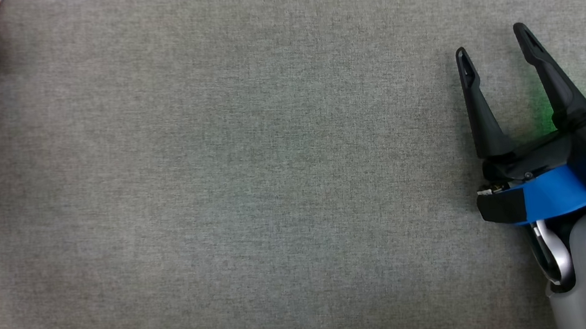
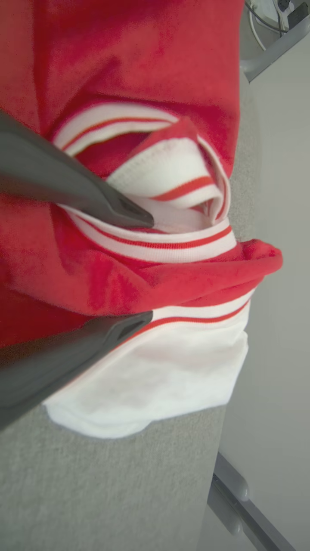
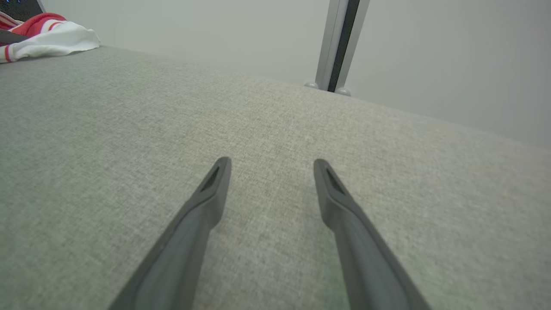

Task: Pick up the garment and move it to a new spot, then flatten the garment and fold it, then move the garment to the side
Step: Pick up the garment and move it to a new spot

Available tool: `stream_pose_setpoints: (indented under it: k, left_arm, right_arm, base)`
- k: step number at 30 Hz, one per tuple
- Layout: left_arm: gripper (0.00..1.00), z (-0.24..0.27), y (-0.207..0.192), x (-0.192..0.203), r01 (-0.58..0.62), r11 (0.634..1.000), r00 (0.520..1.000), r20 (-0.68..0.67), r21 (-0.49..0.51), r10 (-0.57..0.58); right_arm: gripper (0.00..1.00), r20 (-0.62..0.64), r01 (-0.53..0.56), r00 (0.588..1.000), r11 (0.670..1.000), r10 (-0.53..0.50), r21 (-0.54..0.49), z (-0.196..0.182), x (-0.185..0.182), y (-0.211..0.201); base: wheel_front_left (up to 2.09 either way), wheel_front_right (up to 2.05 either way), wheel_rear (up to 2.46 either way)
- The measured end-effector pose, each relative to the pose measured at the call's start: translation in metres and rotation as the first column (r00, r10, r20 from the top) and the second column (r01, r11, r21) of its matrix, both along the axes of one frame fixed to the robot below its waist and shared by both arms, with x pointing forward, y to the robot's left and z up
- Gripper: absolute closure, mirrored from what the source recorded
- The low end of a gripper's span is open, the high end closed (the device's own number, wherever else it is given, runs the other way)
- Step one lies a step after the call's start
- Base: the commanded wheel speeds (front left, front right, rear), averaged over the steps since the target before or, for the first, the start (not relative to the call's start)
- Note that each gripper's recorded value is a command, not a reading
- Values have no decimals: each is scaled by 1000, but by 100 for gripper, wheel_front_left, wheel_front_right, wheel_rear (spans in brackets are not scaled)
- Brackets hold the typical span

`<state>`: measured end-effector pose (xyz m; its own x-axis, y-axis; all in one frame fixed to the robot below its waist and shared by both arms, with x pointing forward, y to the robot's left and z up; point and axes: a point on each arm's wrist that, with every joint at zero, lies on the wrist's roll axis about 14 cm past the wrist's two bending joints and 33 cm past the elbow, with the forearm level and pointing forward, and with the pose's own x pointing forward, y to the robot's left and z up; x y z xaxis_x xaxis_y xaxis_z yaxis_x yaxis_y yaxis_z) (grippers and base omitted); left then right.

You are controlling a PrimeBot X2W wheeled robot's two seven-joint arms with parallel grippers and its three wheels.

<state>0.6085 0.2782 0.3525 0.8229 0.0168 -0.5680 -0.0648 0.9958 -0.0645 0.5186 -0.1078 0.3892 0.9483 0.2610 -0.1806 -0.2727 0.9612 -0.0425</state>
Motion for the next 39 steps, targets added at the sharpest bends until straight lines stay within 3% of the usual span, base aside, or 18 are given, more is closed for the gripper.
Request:
stream_pose_setpoints:
  k: [5,6,7,8,13,17,25,32,39]
  left_arm:
    - [1,-26,3,-4,-10,1000,995,-104,-11,9]
    - [41,-28,3,-3,-7,1000,993,-114,-8,6]
    - [75,-29,3,-3,-4,1000,993,-120,-3,3]
    - [100,-28,4,-2,-4,1000,994,-113,-3,4]
    - [100,-11,7,3,-1,1000,999,-44,19,2]
    - [100,35,4,17,23,999,995,99,40,-27]
    - [100,160,-21,22,128,984,920,356,122,-164]
    - [100,281,-94,3,289,939,754,561,187,-343]
    - [100,383,-206,-36,496,855,520,737,150,-431]
  right_arm:
    - [0,-5,5,1000,1000,-4,11,-5,-1,-2]
    - [0,-4,7,1000,1000,-7,11,-6,-1,-3]
    - [0,-1,10,1000,1000,-10,11,-5,-1,-4]
    - [0,3,14,1000,1000,-14,10,-4,-1,-6]
    - [0,19,27,999,1000,-27,5,2,-1,-11]
    - [0,31,29,999,999,-29,15,14,-5,-12]
    - [0,97,52,994,997,-58,62,56,-24,-20]
    - [0,113,118,985,988,-129,102,80,-63,-45]
    - [0,146,235,956,963,-253,131,100,-105,-87]
  base:
    - [0,0,0]
    - [0,0,0]
    - [0,0,0]
    - [0,0,0]
    - [0,0,0]
    - [0,0,0]
    - [0,0,0]
    - [0,0,0]
    - [0,0,0]
